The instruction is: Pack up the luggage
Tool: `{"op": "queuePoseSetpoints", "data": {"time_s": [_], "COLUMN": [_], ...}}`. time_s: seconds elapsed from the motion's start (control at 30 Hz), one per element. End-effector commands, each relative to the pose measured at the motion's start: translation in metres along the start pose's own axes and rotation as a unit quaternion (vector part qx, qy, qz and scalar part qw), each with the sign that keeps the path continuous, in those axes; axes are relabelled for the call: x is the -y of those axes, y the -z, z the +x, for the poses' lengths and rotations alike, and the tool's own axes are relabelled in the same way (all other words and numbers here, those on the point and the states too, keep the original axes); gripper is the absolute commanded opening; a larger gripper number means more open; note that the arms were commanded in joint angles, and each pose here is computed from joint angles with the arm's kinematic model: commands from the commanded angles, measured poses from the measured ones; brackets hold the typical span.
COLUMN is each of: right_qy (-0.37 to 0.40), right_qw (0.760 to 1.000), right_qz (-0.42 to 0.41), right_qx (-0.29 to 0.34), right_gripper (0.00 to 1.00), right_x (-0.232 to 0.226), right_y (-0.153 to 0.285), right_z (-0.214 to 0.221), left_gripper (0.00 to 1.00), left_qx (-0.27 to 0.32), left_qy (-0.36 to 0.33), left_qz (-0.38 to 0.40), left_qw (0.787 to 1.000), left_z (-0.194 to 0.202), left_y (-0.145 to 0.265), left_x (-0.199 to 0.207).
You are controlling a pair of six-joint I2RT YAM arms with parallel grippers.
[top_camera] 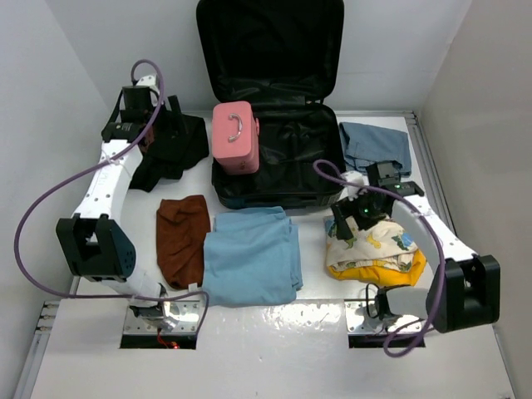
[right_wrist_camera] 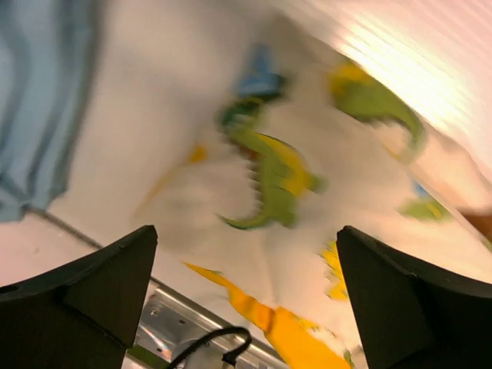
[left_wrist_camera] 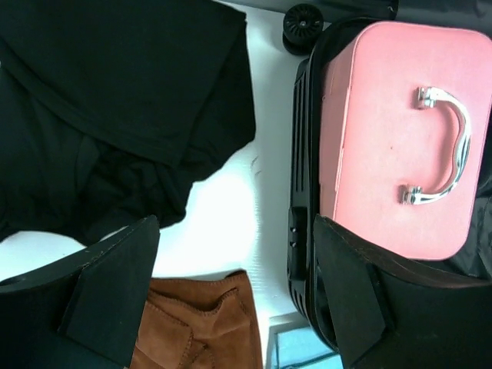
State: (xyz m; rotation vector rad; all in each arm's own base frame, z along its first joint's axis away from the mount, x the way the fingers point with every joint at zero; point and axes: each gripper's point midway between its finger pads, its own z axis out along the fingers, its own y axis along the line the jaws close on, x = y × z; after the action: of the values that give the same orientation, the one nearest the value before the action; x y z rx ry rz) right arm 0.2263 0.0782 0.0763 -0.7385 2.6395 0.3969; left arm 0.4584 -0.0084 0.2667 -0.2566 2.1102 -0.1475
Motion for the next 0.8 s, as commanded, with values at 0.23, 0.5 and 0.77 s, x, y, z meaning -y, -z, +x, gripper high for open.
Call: {"op": "queuePoseSetpoints", "data": {"time_s": [0.23,0.5,0.77], "right_qy": [-0.128,-0.137,-0.163], "right_qw": [0.981,0.968,0.956], "right_qz": [0.138,0.212,0.242], "right_qx": [0.040,0.003,-0.024], "right_gripper": [1.00,0.96,0.96], "right_x": [0.050,0.024,0.003], "right_y": [0.035,0.006,-0.027], "right_z": [-0.001,0.014,0.018], "left_gripper": [0.86,0.86,0.86], "left_qx": [0.046,0.041,0.047], "left_qy": [0.003,0.023,0.036], "left_qz": [-0.031,-0.045,-0.062], "left_qw": [0.998,0.998,0.996], "left_z": [-0.012,-0.007,-0.005], "left_y": [0.027,0.024,0.033], "left_x": [-0.018,-0.028,-0.043]}}
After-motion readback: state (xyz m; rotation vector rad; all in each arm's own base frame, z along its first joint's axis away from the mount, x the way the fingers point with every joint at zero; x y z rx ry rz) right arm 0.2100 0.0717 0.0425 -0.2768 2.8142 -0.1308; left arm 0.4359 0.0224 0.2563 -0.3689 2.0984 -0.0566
